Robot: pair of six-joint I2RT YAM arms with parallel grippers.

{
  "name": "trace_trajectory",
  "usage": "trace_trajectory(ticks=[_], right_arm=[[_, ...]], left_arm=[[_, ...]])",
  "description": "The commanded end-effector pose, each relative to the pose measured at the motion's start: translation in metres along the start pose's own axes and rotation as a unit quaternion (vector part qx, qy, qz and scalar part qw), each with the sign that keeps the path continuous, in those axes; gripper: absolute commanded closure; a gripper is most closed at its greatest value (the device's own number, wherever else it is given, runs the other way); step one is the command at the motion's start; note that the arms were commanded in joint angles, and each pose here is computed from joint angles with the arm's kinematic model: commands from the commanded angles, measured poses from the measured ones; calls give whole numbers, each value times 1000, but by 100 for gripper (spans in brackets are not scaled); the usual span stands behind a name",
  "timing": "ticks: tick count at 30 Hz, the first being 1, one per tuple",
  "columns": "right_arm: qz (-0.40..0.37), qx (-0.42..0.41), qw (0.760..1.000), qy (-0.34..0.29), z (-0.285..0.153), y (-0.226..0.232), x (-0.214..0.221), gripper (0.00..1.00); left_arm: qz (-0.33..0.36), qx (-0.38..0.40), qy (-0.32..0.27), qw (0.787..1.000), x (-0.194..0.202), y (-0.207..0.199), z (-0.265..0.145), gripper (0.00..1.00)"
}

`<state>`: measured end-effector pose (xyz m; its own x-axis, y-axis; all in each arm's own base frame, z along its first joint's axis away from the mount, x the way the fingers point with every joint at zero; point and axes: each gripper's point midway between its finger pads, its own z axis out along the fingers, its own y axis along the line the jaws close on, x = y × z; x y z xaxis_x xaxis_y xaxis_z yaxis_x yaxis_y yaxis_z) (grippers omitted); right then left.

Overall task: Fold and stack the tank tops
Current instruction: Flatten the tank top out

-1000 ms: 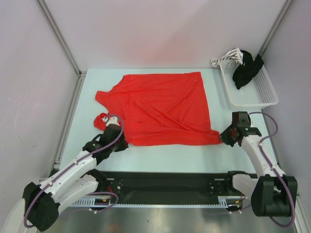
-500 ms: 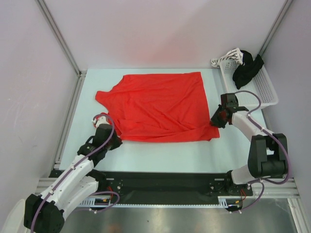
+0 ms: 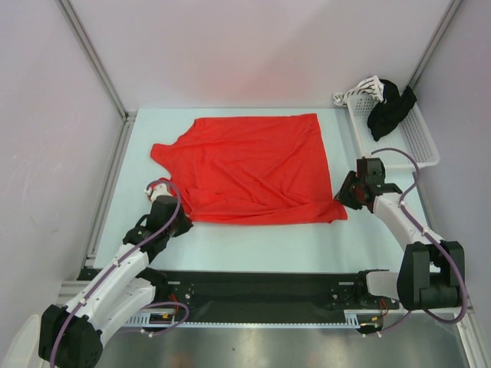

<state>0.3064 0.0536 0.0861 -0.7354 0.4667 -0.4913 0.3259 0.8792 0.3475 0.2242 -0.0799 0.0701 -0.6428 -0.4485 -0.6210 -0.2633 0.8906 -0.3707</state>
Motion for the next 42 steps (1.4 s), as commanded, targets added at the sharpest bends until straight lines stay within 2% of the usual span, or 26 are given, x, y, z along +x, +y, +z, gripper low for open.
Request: trace_trajectory(ticks=[1, 4, 9, 22, 25, 26, 28, 29, 33, 42], right_arm=[[-2, 12, 1000, 9, -2, -17, 10, 66], [1, 9, 1000, 21, 1, -20, 18, 66], [0, 14, 999, 35, 10, -25, 27, 59], [2, 26, 998, 53, 25, -33, 41, 60], [4, 18, 998, 57, 26, -31, 43, 68], [4, 14, 998, 55, 24, -29, 41, 78], [5, 14, 999, 52, 20, -28, 40, 89], [4, 17, 999, 46, 18, -28, 38, 100], [3, 25, 999, 27, -3, -28, 28, 100], [19, -39, 999, -25, -69, -4, 17, 100]], left_arm=[[2, 1, -28, 1000, -16, -2, -3, 99], [5, 0, -27, 1000, -17, -2, -2, 100], [4, 3, -25, 1000, -15, -3, -2, 100], [6, 0, -21, 1000, -11, 1, -1, 100], [6, 1, -22, 1000, -12, 0, -2, 100], [7, 2, -22, 1000, -13, -1, -2, 100], [9, 1, -22, 1000, -14, -1, -2, 100], [9, 0, -23, 1000, -14, -1, -3, 100], [15, 2, -26, 1000, -19, -3, -6, 100], [3, 56, -42, 998, -25, -20, -24, 100]])
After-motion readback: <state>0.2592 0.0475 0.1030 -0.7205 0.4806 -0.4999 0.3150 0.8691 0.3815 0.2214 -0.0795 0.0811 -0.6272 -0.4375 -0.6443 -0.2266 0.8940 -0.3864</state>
